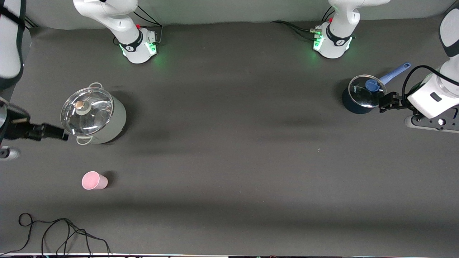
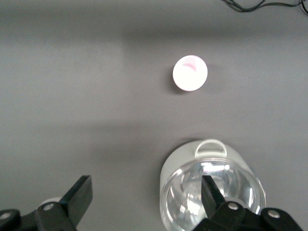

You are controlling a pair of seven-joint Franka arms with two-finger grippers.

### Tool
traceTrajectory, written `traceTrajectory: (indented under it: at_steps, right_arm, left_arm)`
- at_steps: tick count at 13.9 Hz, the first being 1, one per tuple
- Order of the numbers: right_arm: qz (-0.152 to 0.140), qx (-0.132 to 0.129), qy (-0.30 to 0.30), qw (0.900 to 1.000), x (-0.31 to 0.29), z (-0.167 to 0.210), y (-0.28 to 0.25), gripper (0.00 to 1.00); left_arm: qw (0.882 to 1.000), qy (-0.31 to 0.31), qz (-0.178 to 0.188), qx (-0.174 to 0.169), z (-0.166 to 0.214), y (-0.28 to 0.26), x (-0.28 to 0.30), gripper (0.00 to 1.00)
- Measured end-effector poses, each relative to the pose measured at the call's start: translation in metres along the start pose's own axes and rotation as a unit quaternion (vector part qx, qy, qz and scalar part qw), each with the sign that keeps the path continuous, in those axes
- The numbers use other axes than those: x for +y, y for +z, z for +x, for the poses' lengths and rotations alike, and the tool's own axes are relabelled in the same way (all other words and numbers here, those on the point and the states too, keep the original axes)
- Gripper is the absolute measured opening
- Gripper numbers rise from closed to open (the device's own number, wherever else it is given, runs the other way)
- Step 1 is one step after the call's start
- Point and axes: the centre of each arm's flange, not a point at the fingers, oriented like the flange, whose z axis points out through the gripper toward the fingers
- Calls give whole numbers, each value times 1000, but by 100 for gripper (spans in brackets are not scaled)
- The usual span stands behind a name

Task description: Transfer pink cup from left to right arm

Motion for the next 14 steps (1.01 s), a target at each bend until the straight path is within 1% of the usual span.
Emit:
traceTrajectory:
  at_steps: [2,4,12,14]
  right_arm:
    - [1,0,-3,1000,-2,-25,-11,100]
    - [5,-3,1,1000,5,-42,-11,100]
    - [6,5,6,1000,11,-44,-10,100]
    - [6,8,15,1000,22,-45,-12,100]
  left_arm:
    - [1000,1,-1,2,2,1,0,100]
    - [1000,1,-1,4,2,1,1,100]
    - [1000,-1,-2,4,3,5,-2,100]
    - [1000,-1,-2,4,3,6,-2,100]
